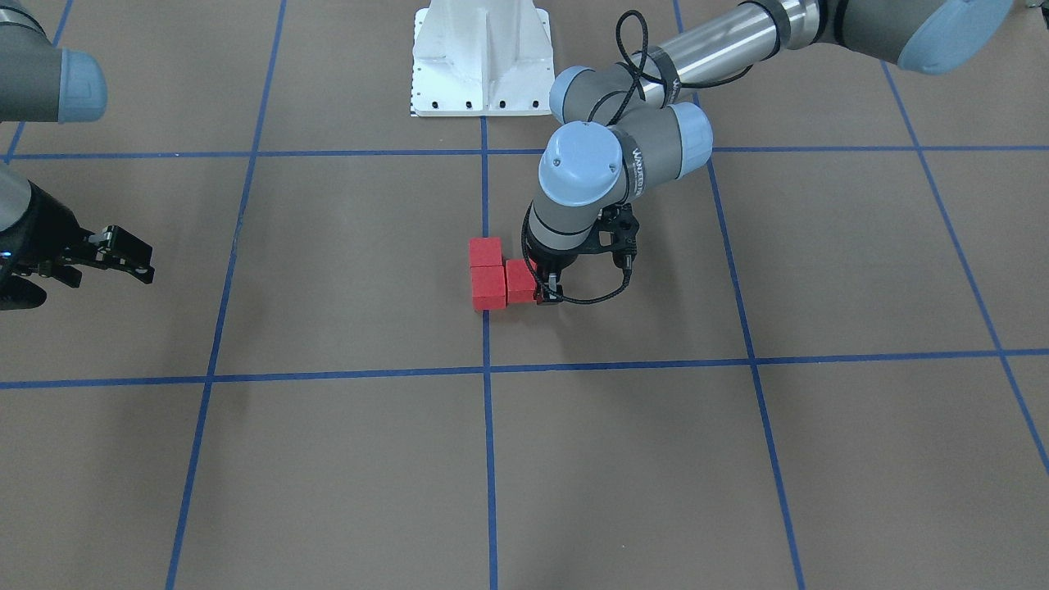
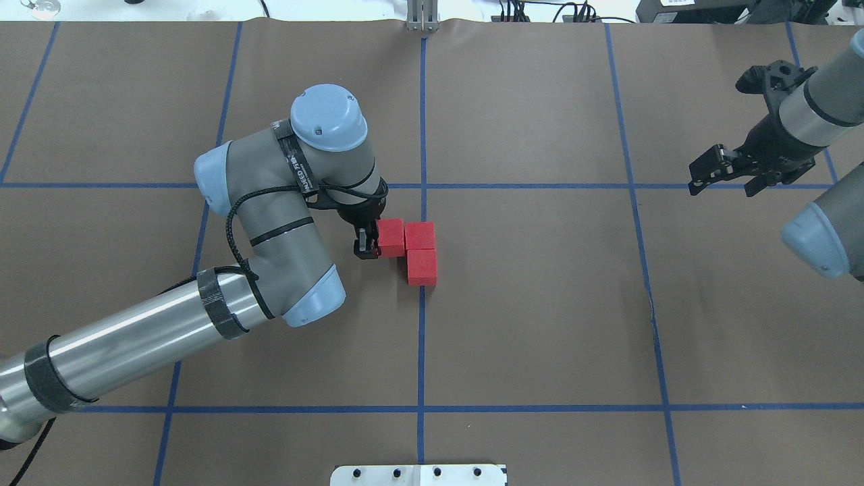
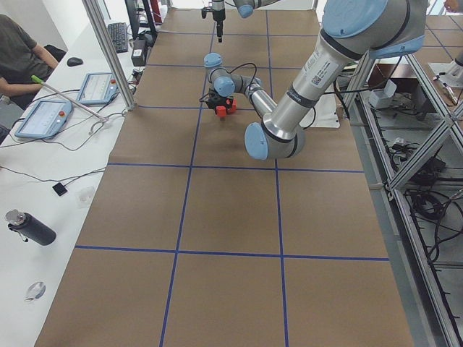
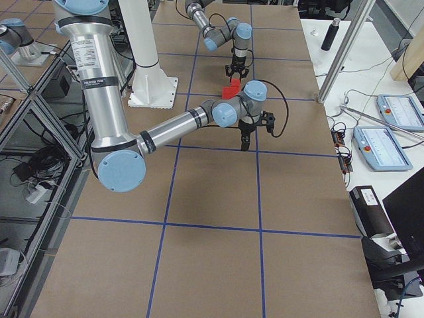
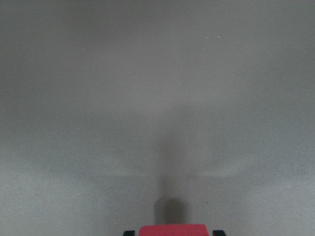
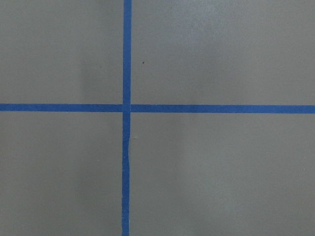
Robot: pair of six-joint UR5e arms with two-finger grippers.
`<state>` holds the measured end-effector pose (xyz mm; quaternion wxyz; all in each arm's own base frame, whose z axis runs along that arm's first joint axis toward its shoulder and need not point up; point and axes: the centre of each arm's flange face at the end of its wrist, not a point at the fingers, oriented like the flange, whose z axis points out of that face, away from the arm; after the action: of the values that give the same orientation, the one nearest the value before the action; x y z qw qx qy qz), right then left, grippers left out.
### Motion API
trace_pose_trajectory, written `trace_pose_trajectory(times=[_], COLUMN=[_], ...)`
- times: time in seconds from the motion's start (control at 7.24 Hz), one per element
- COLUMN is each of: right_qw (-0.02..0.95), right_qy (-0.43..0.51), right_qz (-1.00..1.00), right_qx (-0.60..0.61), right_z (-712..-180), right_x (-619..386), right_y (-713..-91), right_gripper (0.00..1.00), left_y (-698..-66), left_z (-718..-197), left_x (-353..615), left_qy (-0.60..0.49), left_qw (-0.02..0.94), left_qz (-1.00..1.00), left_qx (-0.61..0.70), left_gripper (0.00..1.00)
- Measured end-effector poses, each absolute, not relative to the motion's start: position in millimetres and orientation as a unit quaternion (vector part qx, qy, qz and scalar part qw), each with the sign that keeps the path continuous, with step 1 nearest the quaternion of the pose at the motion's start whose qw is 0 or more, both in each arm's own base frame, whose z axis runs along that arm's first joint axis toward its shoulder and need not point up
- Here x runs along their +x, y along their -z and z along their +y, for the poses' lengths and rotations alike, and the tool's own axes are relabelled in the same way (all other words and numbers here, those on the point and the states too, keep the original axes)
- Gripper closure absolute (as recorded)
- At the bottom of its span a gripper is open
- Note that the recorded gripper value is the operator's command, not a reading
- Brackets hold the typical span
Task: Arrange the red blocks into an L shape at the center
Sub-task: 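Lower the red cube beside the farther cube of the row, then hold the red cube in place against the row with the left gripper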
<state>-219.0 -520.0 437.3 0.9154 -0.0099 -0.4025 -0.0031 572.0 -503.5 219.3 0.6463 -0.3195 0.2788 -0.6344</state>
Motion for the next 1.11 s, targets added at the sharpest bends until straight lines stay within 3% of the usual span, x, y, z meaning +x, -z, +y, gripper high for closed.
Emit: trace_pose_trajectory(times=[1.11], right_qw=[0.916], right_qy=[0.003], right_qz=[-0.402], right_qx=[-0.011], right_z=[-520.2], right_x=[-219.3], right_y=[-438.2], right_gripper=[0.00], left_y=[-221.5], left_z=[-499.2], left_x=[578.3], left_qy=[0.632], left_qw=[0.649], left_qz=[0.277], left_qx=[-0.320], left_gripper=[1.00])
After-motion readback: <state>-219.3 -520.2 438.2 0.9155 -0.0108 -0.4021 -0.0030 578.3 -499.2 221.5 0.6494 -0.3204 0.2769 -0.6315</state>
